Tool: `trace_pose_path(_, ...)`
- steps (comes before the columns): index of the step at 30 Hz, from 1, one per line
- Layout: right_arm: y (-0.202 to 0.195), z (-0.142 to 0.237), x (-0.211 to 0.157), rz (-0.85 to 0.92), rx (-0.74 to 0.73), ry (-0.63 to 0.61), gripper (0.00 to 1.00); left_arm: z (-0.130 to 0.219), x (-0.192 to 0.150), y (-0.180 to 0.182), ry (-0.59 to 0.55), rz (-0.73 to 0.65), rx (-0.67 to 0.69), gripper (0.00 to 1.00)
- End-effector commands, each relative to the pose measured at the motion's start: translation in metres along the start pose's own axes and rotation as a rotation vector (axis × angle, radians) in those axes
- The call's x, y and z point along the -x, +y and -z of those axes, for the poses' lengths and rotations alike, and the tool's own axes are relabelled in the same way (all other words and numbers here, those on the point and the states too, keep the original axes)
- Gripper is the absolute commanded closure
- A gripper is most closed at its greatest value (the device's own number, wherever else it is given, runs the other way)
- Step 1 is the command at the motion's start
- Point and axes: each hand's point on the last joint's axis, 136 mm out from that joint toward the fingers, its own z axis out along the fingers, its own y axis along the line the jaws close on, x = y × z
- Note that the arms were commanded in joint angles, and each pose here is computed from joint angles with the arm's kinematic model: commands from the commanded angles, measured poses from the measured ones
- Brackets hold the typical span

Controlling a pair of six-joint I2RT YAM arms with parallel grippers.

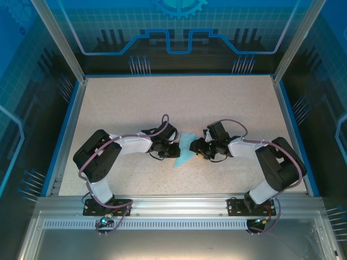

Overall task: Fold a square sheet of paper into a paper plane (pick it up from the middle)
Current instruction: Turn over the paper at the center of the table.

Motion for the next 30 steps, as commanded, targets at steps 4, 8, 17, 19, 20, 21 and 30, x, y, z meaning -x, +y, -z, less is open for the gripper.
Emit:
trace_pose_path(4,0.003,-0.003,-0.004,-0.011,0.021,0.008,0.52,-0.005,-0.009,0.003,0.034,0.007,-0.002,0.86)
trace_pose_path(8,0.013,-0.004,-0.001,0.008,0.063,0.004,0.51,-0.005,-0.010,0.002,0.034,0.012,-0.010,0.86)
trace_pose_path(17,0.014,-0.009,0.003,0.040,0.055,-0.011,0.51,-0.002,-0.008,-0.004,0.020,0.025,-0.042,0.87)
trace_pose_path(19,0.011,-0.012,0.002,0.036,0.051,-0.006,0.51,-0.002,-0.008,-0.004,0.019,0.030,-0.041,0.87)
trace_pose_path(20,0.011,-0.014,0.003,0.036,0.055,-0.004,0.51,-0.001,-0.008,-0.005,0.016,0.031,-0.047,0.87)
trace_pose_path(21,0.014,-0.015,0.003,0.039,0.067,-0.001,0.52,-0.001,-0.008,-0.005,0.015,0.035,-0.049,0.87)
trace_pose_path(30,0.025,-0.021,0.009,0.070,0.114,-0.006,0.61,-0.002,-0.010,-0.006,0.019,0.055,-0.071,0.87)
